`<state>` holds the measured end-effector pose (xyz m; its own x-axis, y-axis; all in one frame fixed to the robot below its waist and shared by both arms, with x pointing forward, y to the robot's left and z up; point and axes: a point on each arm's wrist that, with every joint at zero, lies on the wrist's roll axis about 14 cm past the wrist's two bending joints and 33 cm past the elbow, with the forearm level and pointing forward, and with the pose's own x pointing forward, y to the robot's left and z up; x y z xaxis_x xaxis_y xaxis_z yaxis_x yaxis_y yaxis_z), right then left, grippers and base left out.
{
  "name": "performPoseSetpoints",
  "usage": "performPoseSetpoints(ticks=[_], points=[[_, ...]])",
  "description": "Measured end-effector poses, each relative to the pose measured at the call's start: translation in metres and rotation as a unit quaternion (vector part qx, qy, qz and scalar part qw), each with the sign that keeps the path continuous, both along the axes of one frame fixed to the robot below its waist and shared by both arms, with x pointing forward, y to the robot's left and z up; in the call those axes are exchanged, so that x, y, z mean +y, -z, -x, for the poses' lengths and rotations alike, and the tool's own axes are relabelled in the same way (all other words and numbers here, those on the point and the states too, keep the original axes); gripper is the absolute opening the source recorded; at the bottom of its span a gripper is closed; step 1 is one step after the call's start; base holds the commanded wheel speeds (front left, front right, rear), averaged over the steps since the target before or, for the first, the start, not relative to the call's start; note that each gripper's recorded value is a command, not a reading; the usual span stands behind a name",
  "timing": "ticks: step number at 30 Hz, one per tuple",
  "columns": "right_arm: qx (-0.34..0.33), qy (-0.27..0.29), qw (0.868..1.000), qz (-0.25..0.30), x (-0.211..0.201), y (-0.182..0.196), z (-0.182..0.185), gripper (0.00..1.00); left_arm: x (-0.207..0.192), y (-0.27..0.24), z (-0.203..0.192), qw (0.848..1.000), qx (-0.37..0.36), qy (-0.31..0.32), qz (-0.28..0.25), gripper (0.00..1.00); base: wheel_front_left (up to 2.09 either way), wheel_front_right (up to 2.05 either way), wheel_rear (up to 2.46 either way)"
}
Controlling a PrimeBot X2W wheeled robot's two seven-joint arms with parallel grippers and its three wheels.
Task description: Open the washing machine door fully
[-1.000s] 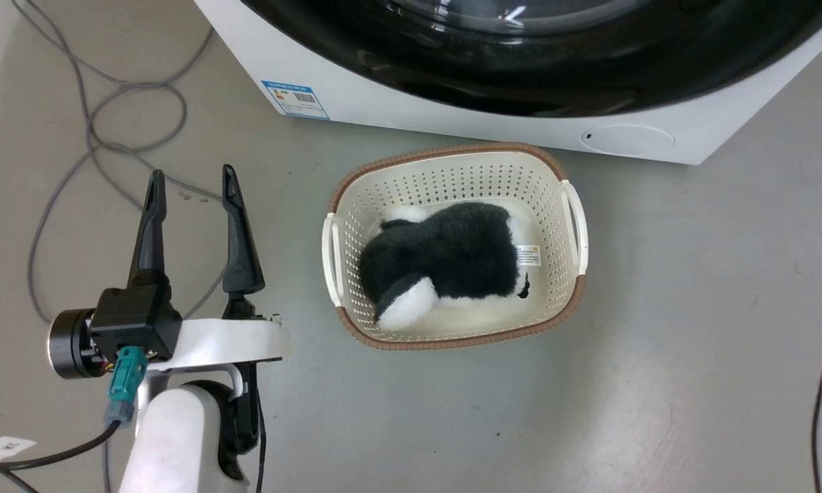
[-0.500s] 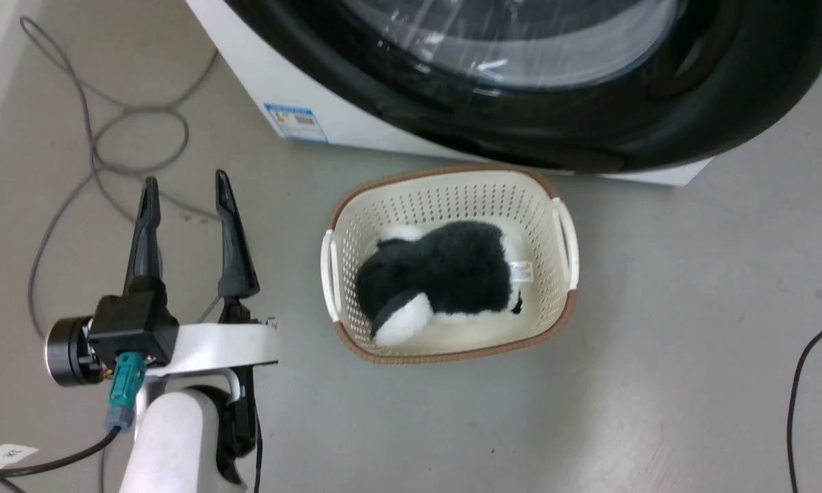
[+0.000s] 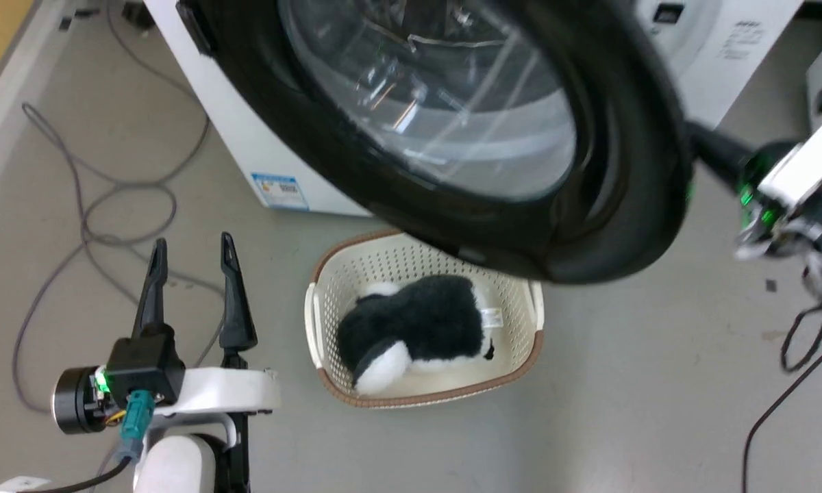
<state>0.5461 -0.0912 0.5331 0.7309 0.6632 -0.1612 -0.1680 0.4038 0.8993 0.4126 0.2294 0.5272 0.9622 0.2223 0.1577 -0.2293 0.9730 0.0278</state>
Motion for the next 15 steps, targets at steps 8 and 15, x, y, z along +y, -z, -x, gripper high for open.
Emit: performPoseSetpoints(ticks=[8,15], points=[[-0.010,-0.046,0.999,-0.016,0.023,-0.003,0.048,0.00,-0.005,-0.003,0.010,1.000,0.000,0.009,-0.001,1.00,0.00,0.00,0.00],[-0.027,-0.104,0.994,-0.035,0.060,-0.011,0.093,0.00,-0.006,-0.002,0.020,1.000,0.003,0.014,-0.007,1.00,0.00,0.00,0.00]])
